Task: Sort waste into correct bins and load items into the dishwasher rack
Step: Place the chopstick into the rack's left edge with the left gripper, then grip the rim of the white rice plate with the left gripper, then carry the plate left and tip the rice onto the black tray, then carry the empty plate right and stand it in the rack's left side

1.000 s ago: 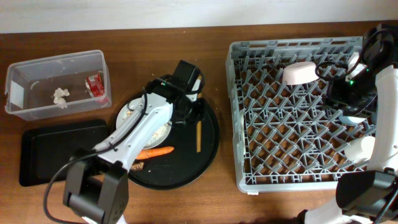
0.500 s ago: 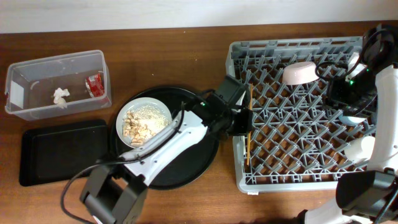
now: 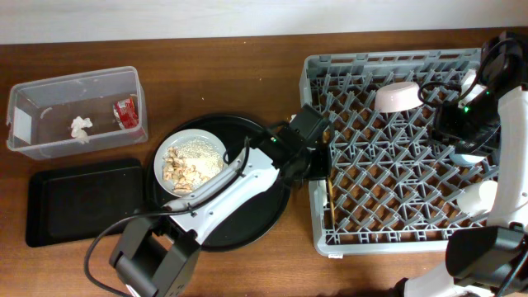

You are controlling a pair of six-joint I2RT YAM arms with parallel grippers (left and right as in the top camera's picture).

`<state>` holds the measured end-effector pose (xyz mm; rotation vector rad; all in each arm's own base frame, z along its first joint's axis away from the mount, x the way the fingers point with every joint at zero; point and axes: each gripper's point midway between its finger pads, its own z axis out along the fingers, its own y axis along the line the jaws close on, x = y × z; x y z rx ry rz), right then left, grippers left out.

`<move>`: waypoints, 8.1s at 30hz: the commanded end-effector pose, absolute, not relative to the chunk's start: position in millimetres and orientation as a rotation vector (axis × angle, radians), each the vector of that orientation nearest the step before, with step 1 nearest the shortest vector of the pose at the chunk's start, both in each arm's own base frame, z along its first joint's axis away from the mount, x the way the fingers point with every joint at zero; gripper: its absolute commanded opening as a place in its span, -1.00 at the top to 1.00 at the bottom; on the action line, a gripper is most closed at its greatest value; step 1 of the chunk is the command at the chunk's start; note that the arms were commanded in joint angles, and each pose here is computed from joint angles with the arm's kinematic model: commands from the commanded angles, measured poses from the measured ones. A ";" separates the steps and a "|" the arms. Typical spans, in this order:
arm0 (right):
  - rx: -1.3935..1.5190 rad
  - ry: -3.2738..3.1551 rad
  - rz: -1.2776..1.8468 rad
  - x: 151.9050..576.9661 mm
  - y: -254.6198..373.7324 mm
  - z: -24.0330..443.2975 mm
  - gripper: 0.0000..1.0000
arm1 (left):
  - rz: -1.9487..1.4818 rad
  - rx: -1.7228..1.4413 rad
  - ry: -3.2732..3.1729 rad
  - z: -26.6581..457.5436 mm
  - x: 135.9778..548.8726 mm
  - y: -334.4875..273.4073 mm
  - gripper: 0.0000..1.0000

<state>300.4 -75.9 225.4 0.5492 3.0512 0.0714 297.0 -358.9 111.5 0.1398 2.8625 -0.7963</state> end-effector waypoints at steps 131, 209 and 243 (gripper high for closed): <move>0.551 3.059 0.081 299.6 -74.9 224.5 -0.17 | -0.385 -0.491 3.053 116.6 328.7 39.1 1.00; 0.551 3.060 0.070 299.3 -76.0 224.4 -0.17 | -1.322 -0.581 1.966 236.9 288.7 121.9 1.00; 0.615 3.055 -0.051 295.4 -89.3 224.4 -0.15 | -1.638 0.789 1.728 358.0 293.7 -165.0 1.00</move>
